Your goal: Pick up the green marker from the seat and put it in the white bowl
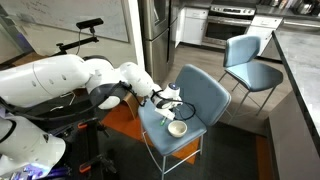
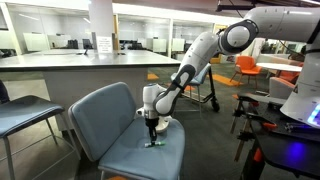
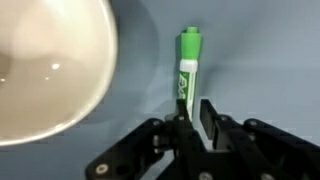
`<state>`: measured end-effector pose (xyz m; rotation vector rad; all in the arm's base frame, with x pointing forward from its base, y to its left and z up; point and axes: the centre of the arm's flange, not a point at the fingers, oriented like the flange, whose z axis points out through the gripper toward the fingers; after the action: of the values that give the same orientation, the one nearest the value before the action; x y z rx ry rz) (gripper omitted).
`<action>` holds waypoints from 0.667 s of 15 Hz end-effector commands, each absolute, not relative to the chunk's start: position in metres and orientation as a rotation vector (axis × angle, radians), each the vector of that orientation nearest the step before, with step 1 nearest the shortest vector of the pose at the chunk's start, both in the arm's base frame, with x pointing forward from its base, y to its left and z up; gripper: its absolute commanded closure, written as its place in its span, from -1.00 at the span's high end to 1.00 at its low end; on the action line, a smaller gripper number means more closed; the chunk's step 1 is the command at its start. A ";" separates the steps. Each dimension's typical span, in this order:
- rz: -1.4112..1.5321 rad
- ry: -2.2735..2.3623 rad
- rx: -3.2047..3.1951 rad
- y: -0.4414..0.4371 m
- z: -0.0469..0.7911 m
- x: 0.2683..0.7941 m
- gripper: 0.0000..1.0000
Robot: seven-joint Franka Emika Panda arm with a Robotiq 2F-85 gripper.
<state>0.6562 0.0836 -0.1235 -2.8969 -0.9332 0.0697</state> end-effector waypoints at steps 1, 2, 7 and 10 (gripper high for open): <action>0.118 -0.961 -2.877 0.091 -0.137 0.662 0.09; 0.121 -0.962 -2.880 0.093 -0.138 0.662 0.22; 0.144 -0.962 -2.888 0.094 -0.152 0.661 0.95; 0.161 -0.977 -2.885 0.091 -0.158 0.659 0.18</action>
<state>0.6435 0.0902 -0.1359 -2.8856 -0.9519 0.1189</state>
